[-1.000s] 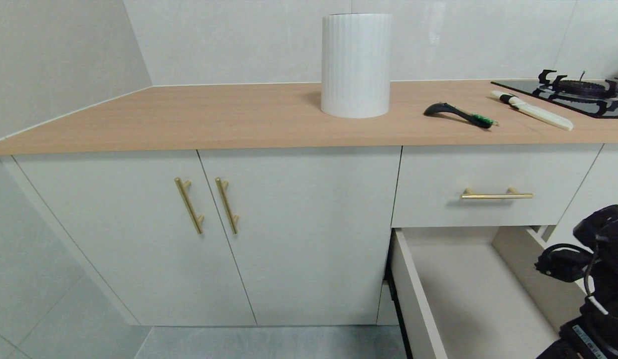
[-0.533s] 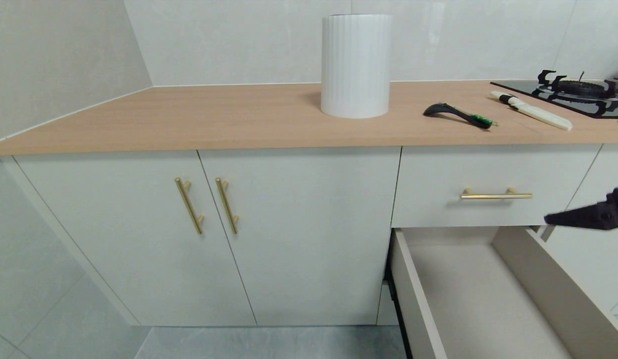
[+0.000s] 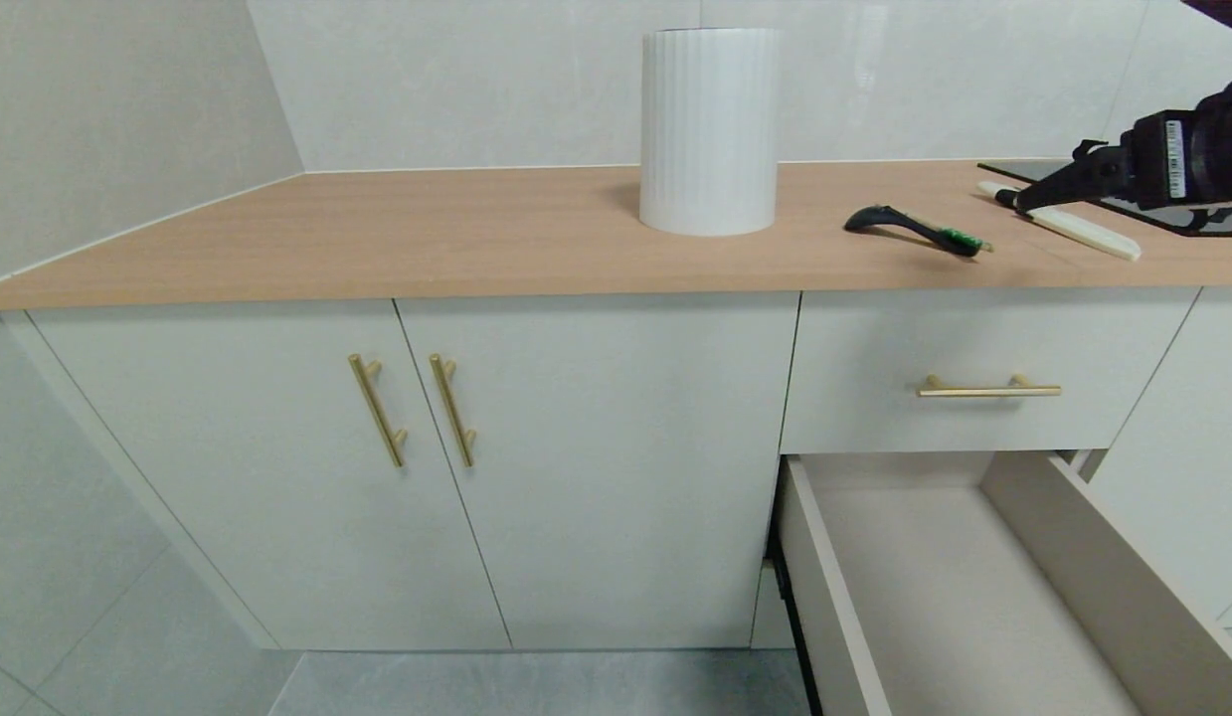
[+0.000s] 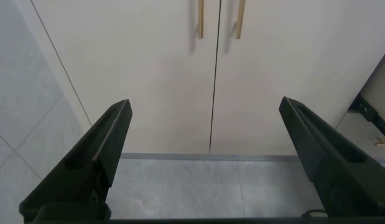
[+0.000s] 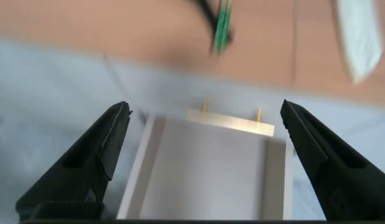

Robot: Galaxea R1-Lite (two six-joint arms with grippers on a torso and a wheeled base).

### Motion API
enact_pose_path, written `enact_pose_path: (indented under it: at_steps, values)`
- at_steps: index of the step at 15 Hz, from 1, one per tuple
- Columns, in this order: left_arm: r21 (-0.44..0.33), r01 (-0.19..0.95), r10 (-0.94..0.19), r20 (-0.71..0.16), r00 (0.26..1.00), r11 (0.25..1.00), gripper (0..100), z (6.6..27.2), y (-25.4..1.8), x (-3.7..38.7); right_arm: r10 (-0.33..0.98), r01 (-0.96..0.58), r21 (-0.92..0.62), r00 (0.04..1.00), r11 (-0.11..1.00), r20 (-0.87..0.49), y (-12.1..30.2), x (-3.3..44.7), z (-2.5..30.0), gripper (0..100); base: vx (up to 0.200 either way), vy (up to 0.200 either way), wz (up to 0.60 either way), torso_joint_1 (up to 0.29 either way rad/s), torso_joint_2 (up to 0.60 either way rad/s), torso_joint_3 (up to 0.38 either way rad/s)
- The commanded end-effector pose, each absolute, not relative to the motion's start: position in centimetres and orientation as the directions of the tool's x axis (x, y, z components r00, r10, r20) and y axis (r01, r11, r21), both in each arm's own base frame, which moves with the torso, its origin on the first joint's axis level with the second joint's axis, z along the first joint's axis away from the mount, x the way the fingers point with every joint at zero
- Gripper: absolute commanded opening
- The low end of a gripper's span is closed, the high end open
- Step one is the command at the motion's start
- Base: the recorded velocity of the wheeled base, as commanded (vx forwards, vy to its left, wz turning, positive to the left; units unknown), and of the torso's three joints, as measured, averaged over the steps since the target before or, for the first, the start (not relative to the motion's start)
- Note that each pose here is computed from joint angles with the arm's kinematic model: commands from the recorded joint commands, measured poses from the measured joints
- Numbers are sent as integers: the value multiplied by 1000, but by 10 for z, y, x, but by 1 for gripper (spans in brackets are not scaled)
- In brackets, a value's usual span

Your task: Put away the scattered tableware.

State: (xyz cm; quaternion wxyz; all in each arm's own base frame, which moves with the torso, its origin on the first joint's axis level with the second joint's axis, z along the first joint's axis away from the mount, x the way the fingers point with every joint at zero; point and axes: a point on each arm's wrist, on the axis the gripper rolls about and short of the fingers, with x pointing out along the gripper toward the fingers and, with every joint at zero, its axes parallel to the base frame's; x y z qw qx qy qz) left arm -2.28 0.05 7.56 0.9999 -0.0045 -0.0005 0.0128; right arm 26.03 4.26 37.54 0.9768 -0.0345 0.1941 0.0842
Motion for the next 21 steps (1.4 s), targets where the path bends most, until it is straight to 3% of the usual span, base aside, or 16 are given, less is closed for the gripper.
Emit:
enact_pose_path:
  at_steps: [1,10,21]
  values:
    - [-9,-26,26,0,1000,1000,100,75,1,-23,131,-155,-20,890,988,-437,49,302,358,100,0,0,0,0,0,0]
    - [-9,-26,26,2,1000,1000,100,76,1,-23,117,-138,-10,876,990,-467,55,340,335,100,0,0,0,0,0,0]
    - [-9,-26,26,2,1000,1000,100,76,1,-23,23,-49,-50,905,998,-425,55,355,330,100,0,0,0,0,0,0]
